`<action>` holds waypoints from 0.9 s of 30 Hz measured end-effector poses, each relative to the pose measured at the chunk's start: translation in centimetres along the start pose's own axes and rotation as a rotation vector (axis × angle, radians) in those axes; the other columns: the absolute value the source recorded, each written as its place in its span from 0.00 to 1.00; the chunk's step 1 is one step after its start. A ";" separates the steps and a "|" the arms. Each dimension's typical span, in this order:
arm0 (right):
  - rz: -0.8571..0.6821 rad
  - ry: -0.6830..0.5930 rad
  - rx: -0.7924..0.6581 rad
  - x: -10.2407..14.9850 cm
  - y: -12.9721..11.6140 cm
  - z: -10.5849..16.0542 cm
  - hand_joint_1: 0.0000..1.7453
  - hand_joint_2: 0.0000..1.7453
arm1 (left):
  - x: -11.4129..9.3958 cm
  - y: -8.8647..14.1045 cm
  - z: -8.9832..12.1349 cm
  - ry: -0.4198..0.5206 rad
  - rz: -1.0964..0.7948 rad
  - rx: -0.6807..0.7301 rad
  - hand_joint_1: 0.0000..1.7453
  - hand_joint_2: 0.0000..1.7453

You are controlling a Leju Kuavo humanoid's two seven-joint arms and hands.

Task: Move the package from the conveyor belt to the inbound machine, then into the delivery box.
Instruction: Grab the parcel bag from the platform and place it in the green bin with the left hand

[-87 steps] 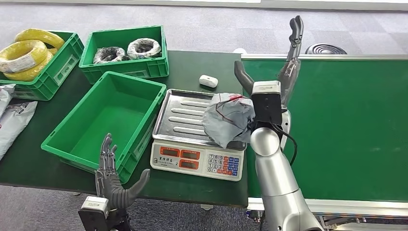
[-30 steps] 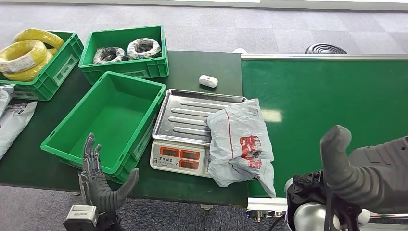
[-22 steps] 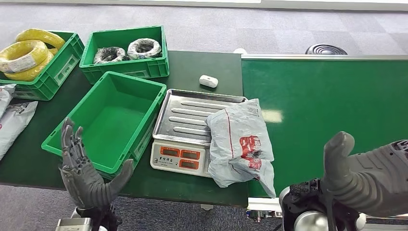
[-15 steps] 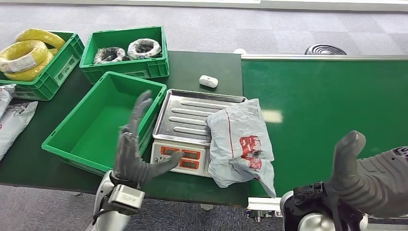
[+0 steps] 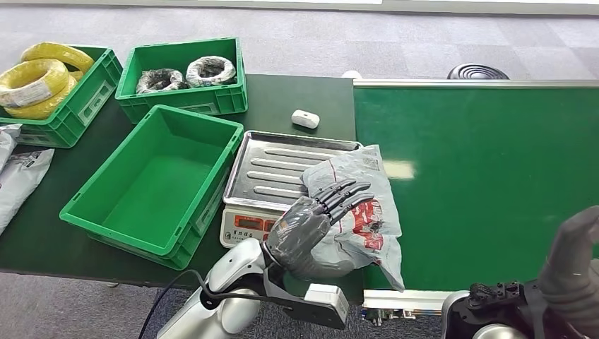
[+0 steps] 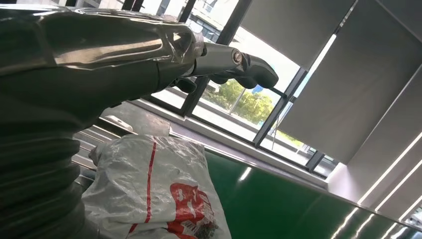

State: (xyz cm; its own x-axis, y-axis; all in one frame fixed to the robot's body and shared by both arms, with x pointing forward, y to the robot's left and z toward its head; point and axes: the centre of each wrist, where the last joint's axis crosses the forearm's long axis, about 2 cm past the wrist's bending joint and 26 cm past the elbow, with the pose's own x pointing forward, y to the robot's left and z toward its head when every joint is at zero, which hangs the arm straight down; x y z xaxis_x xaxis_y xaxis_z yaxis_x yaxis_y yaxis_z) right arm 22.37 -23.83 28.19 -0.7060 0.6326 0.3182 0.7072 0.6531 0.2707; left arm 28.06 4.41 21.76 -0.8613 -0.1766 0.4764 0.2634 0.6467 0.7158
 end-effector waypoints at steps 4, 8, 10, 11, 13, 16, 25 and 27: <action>0.029 -0.013 -0.002 0.0 -0.5 -0.2 0.00 1.00 | -0.8 -1.9 -0.2 0.020 -0.048 -0.112 0.00 1.00; 0.047 -0.018 -0.001 0.0 -0.9 -0.2 0.00 1.00 | -1.9 -5.5 0.5 0.052 -0.087 -0.249 0.00 1.00; 0.053 -0.018 0.000 0.0 -1.1 -0.2 0.00 1.00 | -2.4 -7.5 1.3 0.077 -0.107 -0.306 0.00 1.00; 0.055 -0.018 0.000 0.0 -1.2 -0.1 0.00 1.00 | -2.7 -8.4 1.8 0.091 -0.119 -0.334 0.00 1.00; 0.056 -0.015 0.000 0.0 -1.3 -0.1 0.00 1.00 | -3.3 -9.8 2.9 0.127 -0.139 -0.383 0.00 1.00; 0.047 -0.011 -0.004 0.1 -1.2 -0.1 0.00 1.00 | -4.2 -10.9 4.4 0.190 -0.151 -0.438 0.00 1.00; -0.003 -0.006 0.012 0.6 -0.3 0.2 0.00 1.00 | -5.6 -12.2 7.0 0.284 -0.228 -0.507 0.61 1.00; -0.017 -0.002 0.017 0.7 0.0 0.3 0.00 1.00 | -5.8 -12.2 7.4 0.288 -0.256 -0.492 0.83 1.00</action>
State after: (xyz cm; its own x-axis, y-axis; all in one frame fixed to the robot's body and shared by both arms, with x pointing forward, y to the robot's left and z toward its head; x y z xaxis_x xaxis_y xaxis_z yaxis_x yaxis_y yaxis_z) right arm 21.92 -23.25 28.12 -0.7178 0.6223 0.3121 0.6946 0.6707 0.2603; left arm 26.60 3.01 6.45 -0.7896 -0.5182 0.3285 0.2929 0.1521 0.9440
